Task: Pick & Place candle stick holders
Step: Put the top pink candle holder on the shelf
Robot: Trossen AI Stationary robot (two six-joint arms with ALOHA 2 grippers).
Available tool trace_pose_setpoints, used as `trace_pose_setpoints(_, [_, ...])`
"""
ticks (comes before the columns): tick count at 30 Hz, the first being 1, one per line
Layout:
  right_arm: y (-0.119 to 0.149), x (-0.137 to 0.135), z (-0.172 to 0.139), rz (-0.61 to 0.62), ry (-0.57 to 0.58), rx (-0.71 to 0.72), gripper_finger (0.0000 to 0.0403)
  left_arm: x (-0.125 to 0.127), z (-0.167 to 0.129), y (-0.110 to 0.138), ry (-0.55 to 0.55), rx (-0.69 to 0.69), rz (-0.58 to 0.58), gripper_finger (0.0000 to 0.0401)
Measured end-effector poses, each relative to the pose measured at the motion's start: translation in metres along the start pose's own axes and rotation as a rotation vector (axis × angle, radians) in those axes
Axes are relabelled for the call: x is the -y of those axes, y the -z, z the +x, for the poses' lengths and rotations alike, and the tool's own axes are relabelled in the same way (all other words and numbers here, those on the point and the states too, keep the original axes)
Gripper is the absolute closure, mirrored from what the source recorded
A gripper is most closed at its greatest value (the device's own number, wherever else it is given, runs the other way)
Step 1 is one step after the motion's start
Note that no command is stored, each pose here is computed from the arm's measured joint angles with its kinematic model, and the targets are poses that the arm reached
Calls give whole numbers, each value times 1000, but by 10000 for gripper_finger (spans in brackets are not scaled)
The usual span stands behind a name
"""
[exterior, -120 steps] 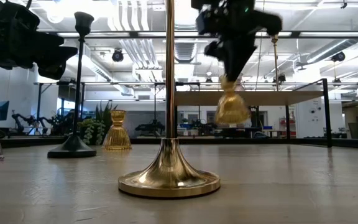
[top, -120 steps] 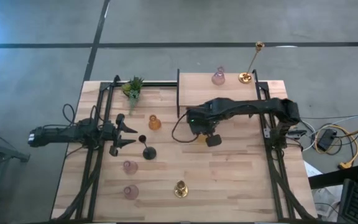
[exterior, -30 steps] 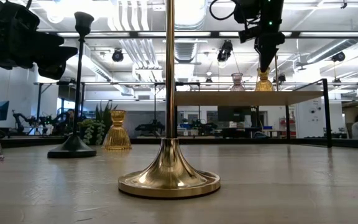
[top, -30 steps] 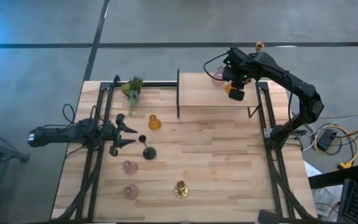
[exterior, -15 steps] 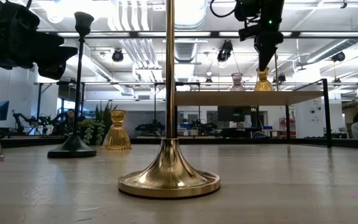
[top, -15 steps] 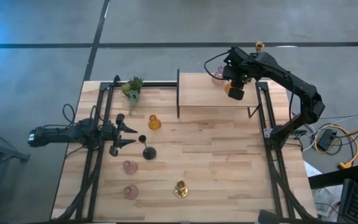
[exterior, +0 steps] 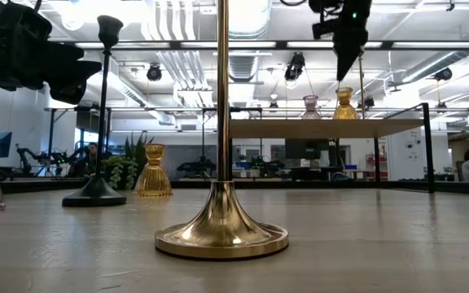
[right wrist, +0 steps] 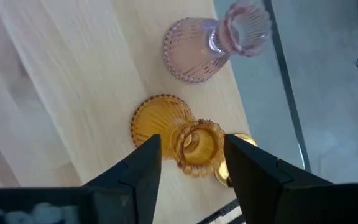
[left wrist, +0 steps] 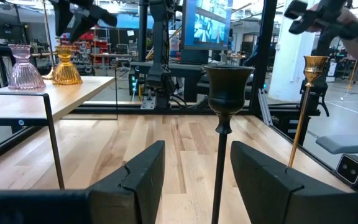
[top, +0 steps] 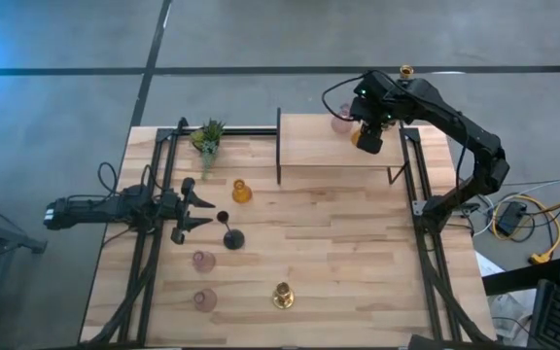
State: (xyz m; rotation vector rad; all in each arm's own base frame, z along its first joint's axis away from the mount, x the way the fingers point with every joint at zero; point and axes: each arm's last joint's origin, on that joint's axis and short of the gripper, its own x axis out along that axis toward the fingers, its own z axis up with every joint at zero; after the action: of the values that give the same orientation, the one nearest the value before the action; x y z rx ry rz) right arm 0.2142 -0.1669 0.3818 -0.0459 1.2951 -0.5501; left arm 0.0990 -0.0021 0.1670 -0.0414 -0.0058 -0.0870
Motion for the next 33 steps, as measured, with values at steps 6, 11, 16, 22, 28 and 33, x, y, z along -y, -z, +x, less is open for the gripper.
trace_pose_setpoints(6, [-4, -8, -39, 51, -13, 68, 234, 0, 0, 0, 0, 0, 0, 213])
trace_pose_setpoints(11, [0, -27, -73, 62, -60, 101, 256, 0, 0, 0, 0, 0, 0, 213])
trace_pose_setpoints(16, [6, -54, -99, 38, -187, 190, 284, 0, 1, 0, -10, -49, -79, 213])
trace_pose_setpoints(22, [27, -77, -122, 40, -264, 248, 310, 0, 1, -1, -8, -41, -95, 213])
trace_pose_setpoints(28, [47, -88, -129, 71, -292, 277, 332, 0, 1, -1, -8, -39, -95, 213])
trace_pose_setpoints(33, [60, -91, -126, 114, -306, 263, 344, 0, 1, -3, -8, -19, -99, 213])
